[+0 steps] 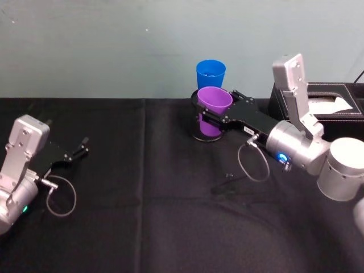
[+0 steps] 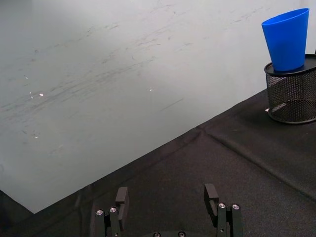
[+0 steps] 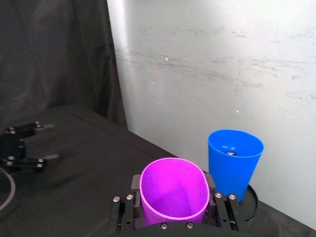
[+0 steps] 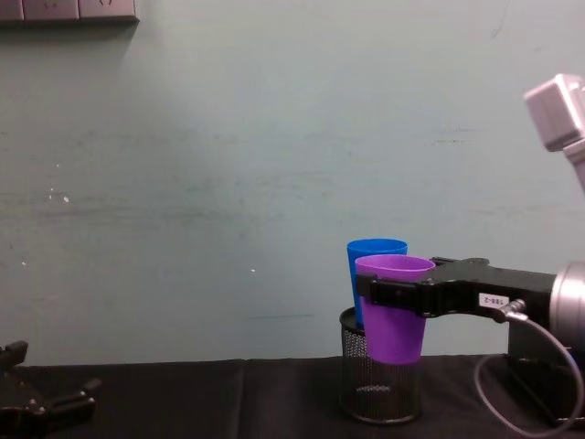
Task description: Pick up one cup with a gripper and tap it against the other cup.
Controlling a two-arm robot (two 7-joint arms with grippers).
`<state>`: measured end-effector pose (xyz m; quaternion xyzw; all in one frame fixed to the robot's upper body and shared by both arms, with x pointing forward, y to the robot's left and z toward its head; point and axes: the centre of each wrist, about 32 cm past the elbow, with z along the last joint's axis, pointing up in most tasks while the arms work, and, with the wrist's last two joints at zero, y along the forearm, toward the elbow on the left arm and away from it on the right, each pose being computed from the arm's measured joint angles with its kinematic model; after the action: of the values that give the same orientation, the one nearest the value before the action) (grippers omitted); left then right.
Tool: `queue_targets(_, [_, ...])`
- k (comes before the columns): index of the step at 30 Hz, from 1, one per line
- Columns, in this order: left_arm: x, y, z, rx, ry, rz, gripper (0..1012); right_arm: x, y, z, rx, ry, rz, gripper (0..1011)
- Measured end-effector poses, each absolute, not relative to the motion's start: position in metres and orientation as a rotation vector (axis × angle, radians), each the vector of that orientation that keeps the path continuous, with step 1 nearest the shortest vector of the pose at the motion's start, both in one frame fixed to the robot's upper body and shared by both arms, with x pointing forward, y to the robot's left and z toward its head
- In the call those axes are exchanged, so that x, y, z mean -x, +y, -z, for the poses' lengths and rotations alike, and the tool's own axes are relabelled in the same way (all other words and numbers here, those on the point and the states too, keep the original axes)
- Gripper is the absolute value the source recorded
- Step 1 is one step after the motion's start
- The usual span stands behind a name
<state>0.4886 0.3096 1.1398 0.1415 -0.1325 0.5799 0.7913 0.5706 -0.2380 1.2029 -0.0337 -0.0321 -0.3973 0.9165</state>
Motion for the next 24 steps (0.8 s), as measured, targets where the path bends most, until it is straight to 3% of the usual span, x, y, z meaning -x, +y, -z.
queue_targets(24, [-0.489,0.31,-1.14,-0.304,-0.285,-1.248,1000,-0.622,-0.232,-1.211,0.069,-0.067,0.847,729])
